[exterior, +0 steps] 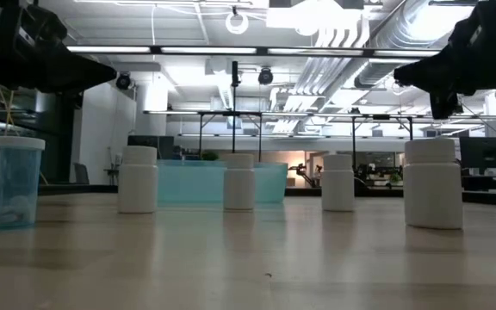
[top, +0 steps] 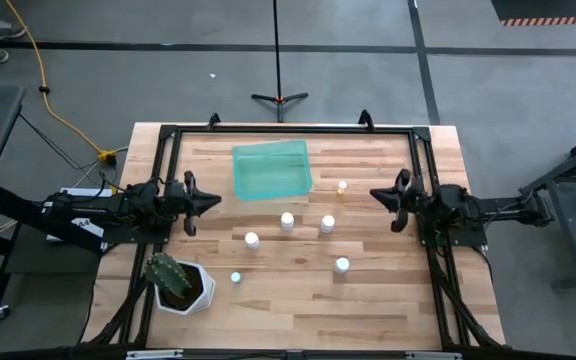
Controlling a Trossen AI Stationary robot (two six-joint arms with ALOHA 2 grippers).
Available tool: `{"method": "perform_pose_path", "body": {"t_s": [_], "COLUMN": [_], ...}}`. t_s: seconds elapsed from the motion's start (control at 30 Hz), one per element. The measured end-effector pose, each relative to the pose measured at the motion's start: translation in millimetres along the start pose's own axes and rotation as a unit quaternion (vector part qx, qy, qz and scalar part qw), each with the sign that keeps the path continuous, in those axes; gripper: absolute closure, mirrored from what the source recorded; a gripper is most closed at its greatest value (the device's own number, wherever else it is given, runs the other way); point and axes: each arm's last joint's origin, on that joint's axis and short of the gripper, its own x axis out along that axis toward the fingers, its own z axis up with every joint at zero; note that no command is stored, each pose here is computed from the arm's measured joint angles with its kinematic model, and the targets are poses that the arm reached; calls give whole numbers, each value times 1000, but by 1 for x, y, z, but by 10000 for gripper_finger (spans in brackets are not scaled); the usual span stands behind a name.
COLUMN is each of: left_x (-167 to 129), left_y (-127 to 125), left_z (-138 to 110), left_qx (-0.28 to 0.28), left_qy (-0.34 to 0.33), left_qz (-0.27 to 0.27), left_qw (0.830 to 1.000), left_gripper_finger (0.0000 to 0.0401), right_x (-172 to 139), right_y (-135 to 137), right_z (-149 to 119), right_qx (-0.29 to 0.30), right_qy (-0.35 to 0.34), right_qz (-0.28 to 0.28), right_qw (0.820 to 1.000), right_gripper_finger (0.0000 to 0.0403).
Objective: Pick and place pill bottles into a basket
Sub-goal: Put the yellow pill bottle into the green bin
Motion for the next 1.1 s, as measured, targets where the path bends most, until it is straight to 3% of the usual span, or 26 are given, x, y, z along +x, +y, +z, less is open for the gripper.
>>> {"method": "perform_pose_path", "body": {"t_s": [0.13, 0.4, 0.57, 0.67, 0.8, 0.93, 1.1], "left_x": [0, 0, 0, 0, 0, 0, 0], "left_y": [0, 0, 0, 0, 0, 0, 0], "left_z": [0, 0, 0, 0, 0, 0, 0], "left_qx": [-14, -15, -15, -13, -13, -12, -11], "left_qy": [0, 0, 0, 0, 0, -1, -1], "left_qz": [-1, 0, 2, 5, 6, 7, 8], "left_qw": [1000, 1000, 1000, 1000, 1000, 1000, 1000], "left_gripper_finger": [336, 336, 336, 336, 336, 336, 336], "right_x": [0, 0, 0, 0, 1, 10, 26], "right_y": [1, 1, -3, 0, 12, 20, 31], "right_z": [0, 1, 6, 16, 49, 68, 87], "right_qx": [81, 129, 149, 140, 107, 44, 0], "right_qy": [4, 3, -59, -91, -140, -74, 8], "right_qz": [11, 16, -59, -52, -46, -107, -169], "right_qw": [997, 991, 985, 985, 983, 991, 986], "right_gripper_finger": [396, 396, 396, 385, 344, 288, 228]}}
